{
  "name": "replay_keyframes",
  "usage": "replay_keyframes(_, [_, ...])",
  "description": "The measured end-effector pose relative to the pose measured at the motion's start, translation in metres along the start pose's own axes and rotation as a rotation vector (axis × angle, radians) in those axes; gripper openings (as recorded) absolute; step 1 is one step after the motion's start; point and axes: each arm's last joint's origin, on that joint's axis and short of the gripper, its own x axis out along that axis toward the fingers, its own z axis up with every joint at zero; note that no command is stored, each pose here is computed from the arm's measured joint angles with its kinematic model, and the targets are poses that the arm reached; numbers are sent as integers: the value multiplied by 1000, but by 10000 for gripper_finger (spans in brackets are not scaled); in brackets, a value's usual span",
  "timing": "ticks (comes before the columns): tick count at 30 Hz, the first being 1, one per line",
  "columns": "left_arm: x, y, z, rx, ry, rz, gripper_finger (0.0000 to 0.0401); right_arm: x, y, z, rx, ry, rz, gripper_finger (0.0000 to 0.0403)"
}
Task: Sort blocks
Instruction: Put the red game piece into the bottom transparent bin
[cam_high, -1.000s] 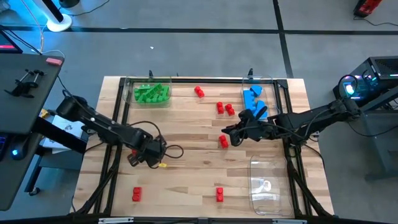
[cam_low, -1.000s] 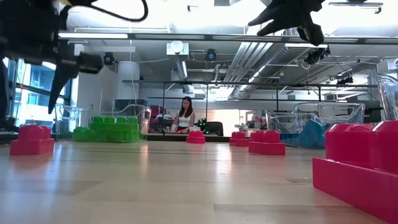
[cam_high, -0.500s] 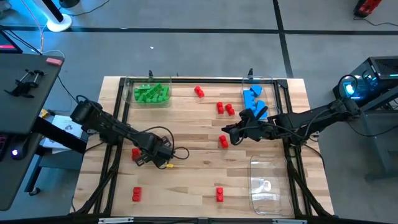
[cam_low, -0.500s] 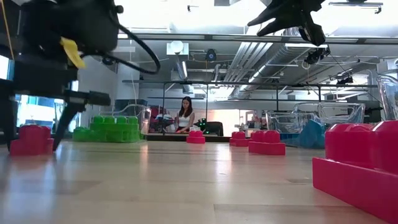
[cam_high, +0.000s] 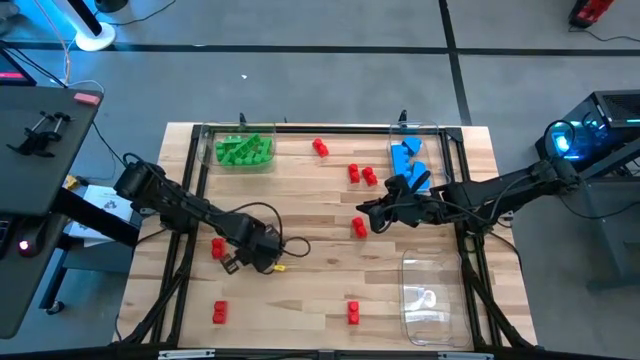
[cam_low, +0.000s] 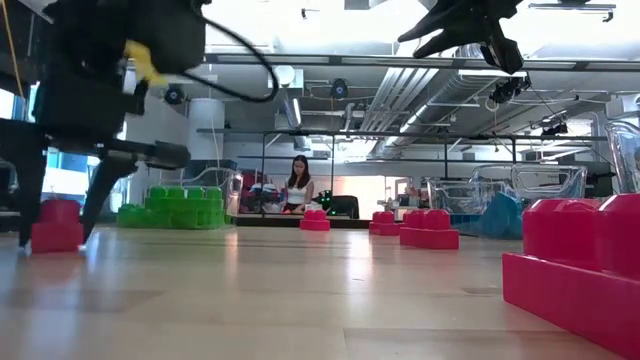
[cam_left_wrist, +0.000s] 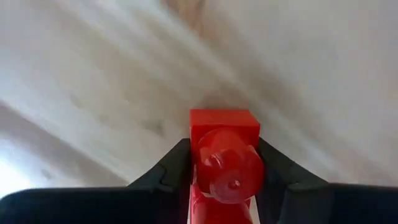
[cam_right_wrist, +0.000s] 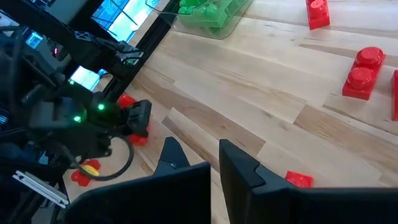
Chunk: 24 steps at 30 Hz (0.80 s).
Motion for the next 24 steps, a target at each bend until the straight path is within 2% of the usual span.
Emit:
replay_keyframes(2, [-10, 6, 4, -24, -41, -28, 94, 0, 0, 0, 5, 5, 5, 0])
replay_keyframes(6, [-52, 31, 11, -112, -174, 54, 94, 0, 5, 1, 27, 34, 75, 0])
replay_keyframes(10, [-120, 60, 6, -226, -396, 218, 94, 4, 22, 5, 39, -33, 212, 0])
replay_keyframes(14, [-188, 74, -11, -353, -676, 390, 106, 14, 42, 8, 58, -139, 360, 12])
replay_keyframes(17, [-230, 73, -30, -452, -886, 454, 106, 24, 56, 9, 89, -212, 482, 42])
replay_keyframes(20, [-258, 66, -48, -562, -1081, 482, 104, 35, 66, 7, 82, -298, 571, 91])
replay_keyframes(24, [-277, 57, -61, -728, -1241, 432, 106, 48, 78, 6, 8, -366, 618, 164])
